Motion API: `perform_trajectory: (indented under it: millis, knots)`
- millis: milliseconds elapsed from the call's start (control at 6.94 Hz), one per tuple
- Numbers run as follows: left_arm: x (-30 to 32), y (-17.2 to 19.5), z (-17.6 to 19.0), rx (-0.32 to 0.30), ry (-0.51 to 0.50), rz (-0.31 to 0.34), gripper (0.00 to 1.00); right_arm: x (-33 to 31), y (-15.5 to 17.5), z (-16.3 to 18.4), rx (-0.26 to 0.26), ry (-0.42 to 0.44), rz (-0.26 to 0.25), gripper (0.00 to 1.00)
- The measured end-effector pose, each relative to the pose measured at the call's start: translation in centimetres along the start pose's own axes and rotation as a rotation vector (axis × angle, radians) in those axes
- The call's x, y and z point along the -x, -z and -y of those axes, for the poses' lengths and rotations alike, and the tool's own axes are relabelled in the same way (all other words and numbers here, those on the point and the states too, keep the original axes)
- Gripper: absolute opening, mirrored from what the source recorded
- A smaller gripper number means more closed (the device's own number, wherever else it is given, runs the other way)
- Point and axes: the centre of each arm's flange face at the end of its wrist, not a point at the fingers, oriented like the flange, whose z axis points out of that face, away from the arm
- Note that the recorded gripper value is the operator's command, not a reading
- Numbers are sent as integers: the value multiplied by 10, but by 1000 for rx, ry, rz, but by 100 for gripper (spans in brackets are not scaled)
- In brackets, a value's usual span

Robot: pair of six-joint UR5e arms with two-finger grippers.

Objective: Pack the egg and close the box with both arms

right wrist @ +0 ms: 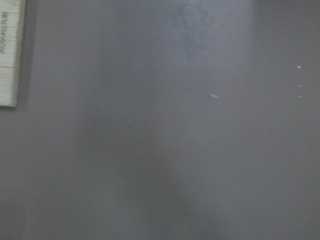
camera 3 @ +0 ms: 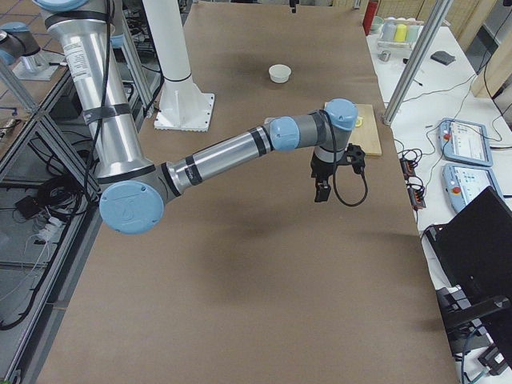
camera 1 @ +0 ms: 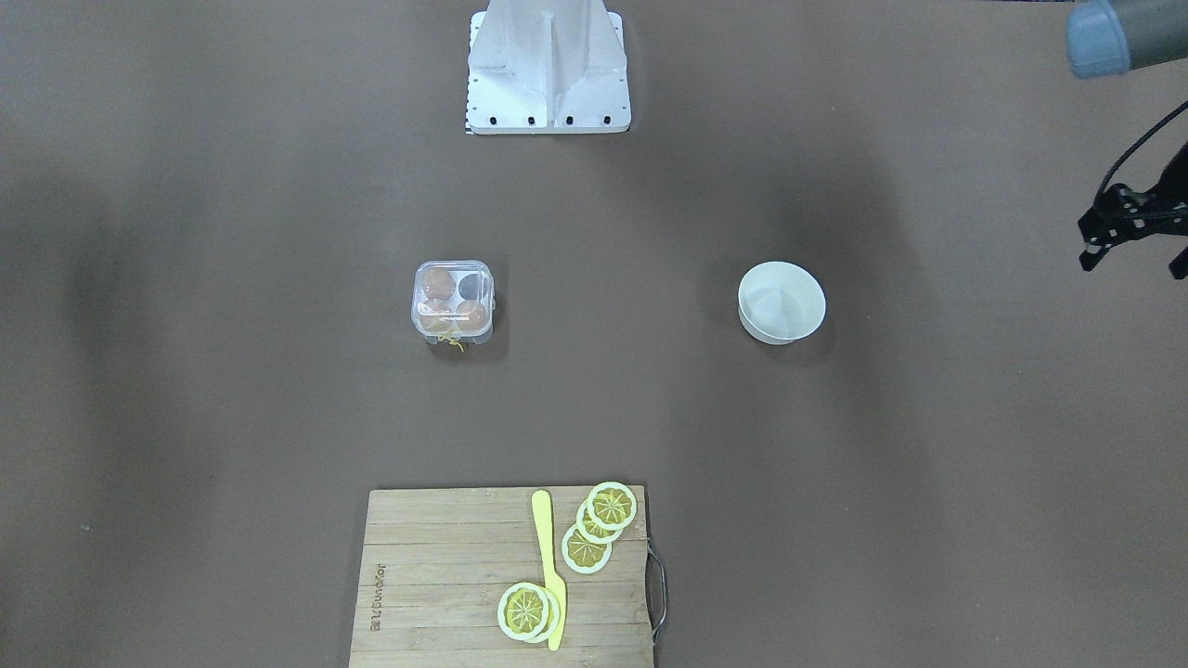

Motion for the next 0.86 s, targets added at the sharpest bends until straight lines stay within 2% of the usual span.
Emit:
perform_trajectory:
  millis: [288, 432, 865]
  knots:
    - [68, 1, -34, 38, 62, -71, 98, -94, -4, -36, 19, -13, 6, 100]
    - [87, 0, -50, 47, 98, -79, 98, -118, -10, -53, 27, -36, 25, 100]
    - [115, 2, -67, 48, 157, -68, 98, -135, -13, -71, 27, -64, 50, 100]
